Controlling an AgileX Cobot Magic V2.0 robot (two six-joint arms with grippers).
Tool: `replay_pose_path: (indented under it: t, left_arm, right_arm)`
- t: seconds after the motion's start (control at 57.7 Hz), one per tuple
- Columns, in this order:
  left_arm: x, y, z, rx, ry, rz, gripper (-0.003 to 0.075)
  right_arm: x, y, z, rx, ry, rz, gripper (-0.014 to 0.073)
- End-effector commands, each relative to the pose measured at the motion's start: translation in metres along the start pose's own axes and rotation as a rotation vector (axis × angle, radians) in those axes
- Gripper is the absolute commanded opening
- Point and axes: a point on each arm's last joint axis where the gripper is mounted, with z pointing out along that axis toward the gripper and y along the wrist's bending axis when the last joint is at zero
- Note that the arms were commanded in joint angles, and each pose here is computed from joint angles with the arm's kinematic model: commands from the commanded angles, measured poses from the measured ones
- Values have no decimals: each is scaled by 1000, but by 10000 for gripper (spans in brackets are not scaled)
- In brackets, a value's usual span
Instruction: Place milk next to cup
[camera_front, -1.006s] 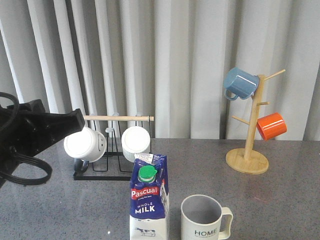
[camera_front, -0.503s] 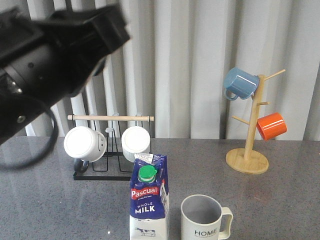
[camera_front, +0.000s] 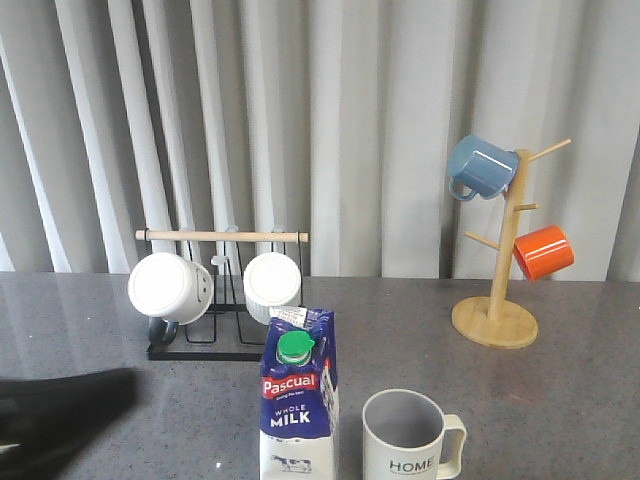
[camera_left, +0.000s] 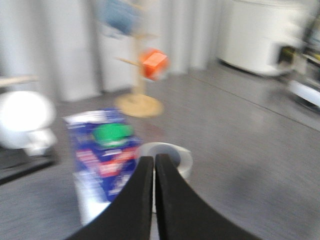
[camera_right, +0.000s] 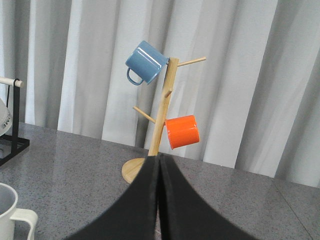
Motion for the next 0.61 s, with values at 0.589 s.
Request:
replay_pose_path:
  t: [0.589]
  left_arm:
    - [144,53,-97,-614,-293,118,-6]
  right_arm:
    - [-16,-3,0,16,-94,-10,-8]
